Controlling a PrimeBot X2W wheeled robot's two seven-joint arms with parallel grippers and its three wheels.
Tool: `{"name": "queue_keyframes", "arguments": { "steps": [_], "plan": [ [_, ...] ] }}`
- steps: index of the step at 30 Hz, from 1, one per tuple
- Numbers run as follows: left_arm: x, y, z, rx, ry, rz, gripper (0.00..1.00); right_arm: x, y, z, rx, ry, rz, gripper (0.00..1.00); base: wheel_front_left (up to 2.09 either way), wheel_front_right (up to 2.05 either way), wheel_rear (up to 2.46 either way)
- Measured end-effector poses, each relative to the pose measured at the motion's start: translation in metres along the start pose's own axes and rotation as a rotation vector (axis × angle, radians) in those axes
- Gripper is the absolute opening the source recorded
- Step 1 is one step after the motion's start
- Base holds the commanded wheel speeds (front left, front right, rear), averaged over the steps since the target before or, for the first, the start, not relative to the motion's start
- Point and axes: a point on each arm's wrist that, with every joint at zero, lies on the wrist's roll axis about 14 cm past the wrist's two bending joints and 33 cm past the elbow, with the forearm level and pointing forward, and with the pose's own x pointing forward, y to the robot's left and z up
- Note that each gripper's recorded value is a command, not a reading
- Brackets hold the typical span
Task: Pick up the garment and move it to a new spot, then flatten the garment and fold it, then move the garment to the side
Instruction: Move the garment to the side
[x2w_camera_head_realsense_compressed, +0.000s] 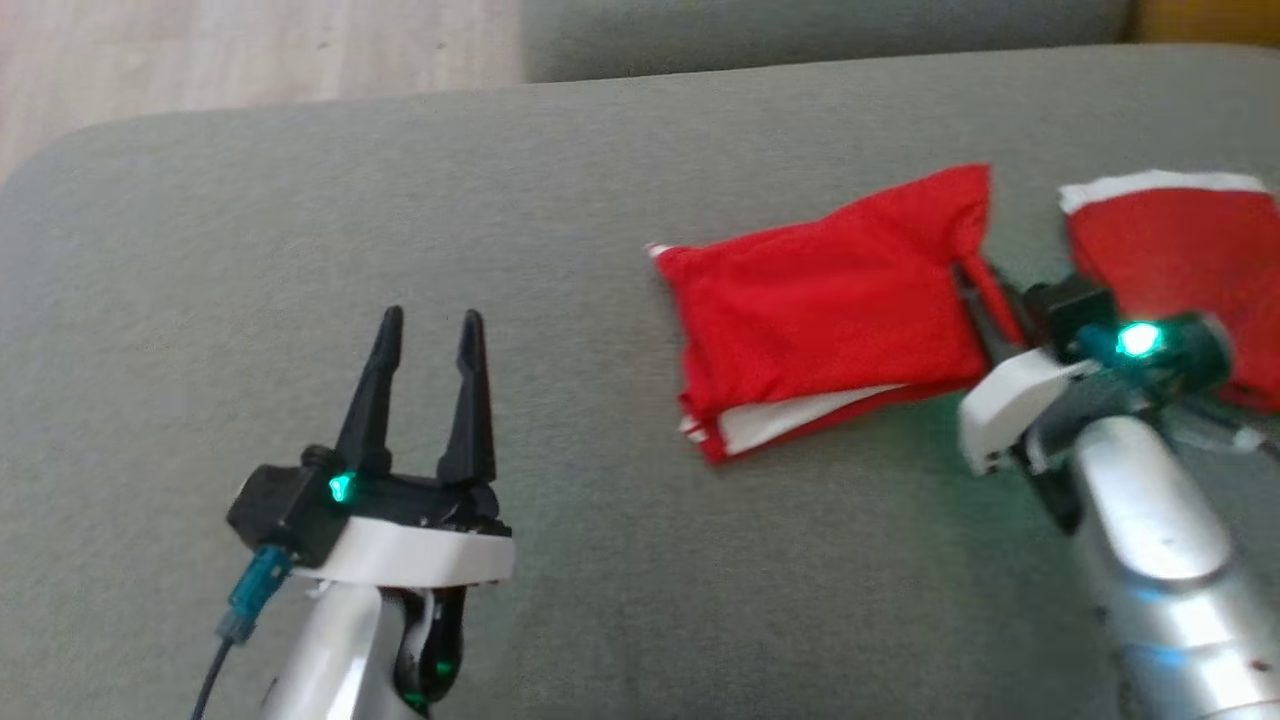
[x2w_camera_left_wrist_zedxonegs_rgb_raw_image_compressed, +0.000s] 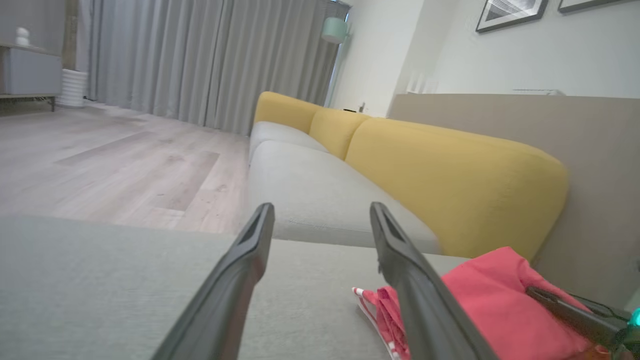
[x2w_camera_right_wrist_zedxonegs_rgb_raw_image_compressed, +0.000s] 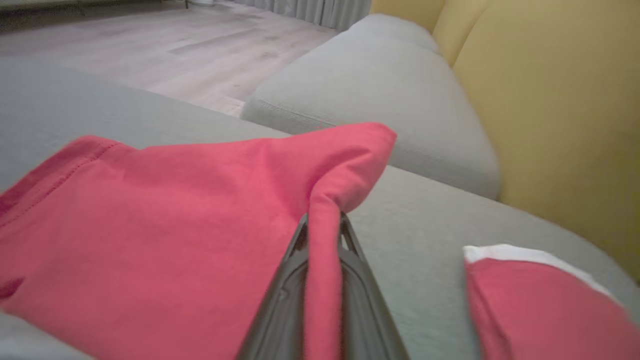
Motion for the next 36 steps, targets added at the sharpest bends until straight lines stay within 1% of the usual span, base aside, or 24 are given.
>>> {"name": "queue_keyframes", "arguments": {
  "steps": [4,8,15,19,22,24,32,33,34,35,36],
  "plan": [
    [0.013,-0.025,-0.01,-0.018,0.018,-0.075,1.0,-0.019,-0.053,-0.005,-0.109,0.038,-0.087,0.0,0.0,0.0,0.0],
    [0.029,-0.038,-0.019,-0.035,0.03,-0.125,1.0,-0.029,-0.1,-0.007,-0.19,0.076,-0.157,0.0,0.0,0.0,0.0],
    [0.053,-0.043,-0.047,-0.043,0.076,-0.166,1.0,-0.032,-0.175,-0.006,-0.27,0.15,-0.284,0.0,0.0,0.0,0.0],
    [0.067,-0.042,-0.064,-0.056,0.096,-0.184,1.0,-0.037,-0.213,-0.02,-0.319,0.241,-0.36,0.0,0.0,0.0,0.0],
    [0.073,-0.037,-0.076,-0.062,0.118,-0.179,1.0,-0.044,-0.233,-0.036,-0.341,0.318,-0.407,0.0,0.0,0.0,0.0],
    [0.073,-0.033,-0.085,-0.062,0.138,-0.17,1.0,-0.046,-0.239,-0.042,-0.341,0.347,-0.424,0.0,0.0,0.0,0.0],
    [0.076,-0.024,-0.091,-0.06,0.149,-0.154,1.0,-0.048,-0.25,-0.05,-0.318,0.377,-0.467,0.0,0.0,0.0,0.0],
    [0.077,-0.024,-0.089,-0.06,0.144,-0.16,1.0,-0.048,-0.251,-0.05,-0.313,0.376,-0.47,0.34,0.0,0.0,0.0],
    [0.077,-0.024,-0.088,-0.058,0.14,-0.16,1.0,-0.048,-0.251,-0.049,-0.311,0.373,-0.474,0.86,0.0,0.0,0.0],
    [0.078,-0.024,-0.086,-0.056,0.136,-0.16,1.0,-0.049,-0.253,-0.047,-0.306,0.367,-0.482,1.0,0.0,0.0,0.0],
    [0.077,-0.024,-0.084,-0.054,0.134,-0.159,1.0,-0.051,-0.254,-0.045,-0.302,0.362,-0.49,1.0,0.0,0.0,0.0]
  ]
}}
